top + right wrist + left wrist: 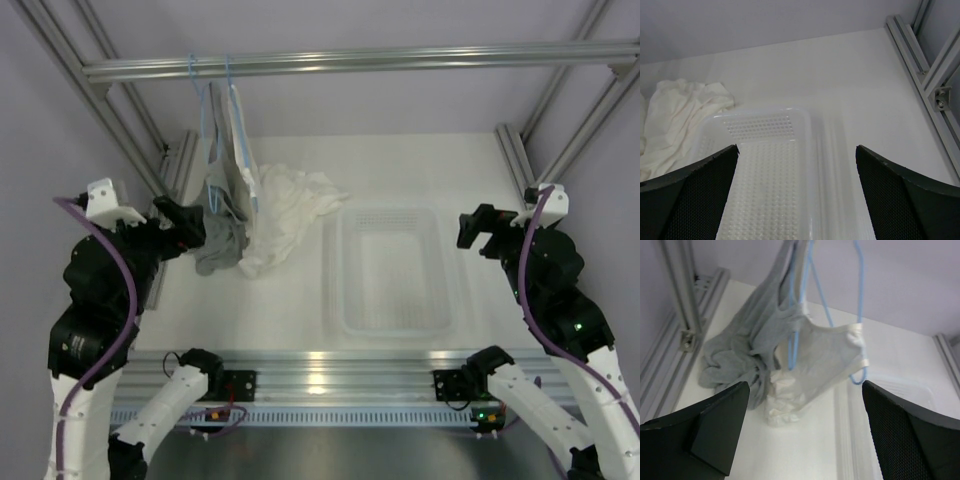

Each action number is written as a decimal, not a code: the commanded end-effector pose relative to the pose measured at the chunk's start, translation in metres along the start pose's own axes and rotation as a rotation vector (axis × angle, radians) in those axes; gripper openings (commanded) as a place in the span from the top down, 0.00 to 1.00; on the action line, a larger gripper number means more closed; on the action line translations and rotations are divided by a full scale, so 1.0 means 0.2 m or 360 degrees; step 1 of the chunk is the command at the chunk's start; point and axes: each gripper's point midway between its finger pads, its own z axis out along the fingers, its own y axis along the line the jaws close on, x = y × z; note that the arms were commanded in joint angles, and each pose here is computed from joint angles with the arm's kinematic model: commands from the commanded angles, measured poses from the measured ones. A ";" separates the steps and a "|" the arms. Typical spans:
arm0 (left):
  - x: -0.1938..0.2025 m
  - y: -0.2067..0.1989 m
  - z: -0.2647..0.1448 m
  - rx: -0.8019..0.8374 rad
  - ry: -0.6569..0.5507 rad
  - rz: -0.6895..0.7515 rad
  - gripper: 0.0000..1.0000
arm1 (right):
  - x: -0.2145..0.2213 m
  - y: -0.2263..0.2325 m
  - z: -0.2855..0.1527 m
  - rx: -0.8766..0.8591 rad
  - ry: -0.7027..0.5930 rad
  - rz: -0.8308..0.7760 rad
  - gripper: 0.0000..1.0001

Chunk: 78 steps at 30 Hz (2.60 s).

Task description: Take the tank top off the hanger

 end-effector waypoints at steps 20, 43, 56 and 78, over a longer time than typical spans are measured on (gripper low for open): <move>-0.25 -0.60 0.74 -0.0166 0.0218 0.0395 0.26 | 0.05 0.10 0.06 -0.0139 0.0094 -0.0059 0.01; -0.01 -0.48 1.01 -0.0393 0.0326 0.0487 0.62 | 0.07 0.10 0.04 -0.0130 0.0075 -0.0090 0.01; 0.14 -0.40 1.03 -0.0447 0.0442 0.0479 0.97 | 0.08 0.10 0.04 -0.0134 0.0091 -0.0101 0.01; -0.24 -0.57 0.81 -0.0036 0.0112 0.0348 1.00 | 0.09 0.12 0.05 -0.0160 0.0107 -0.0090 0.01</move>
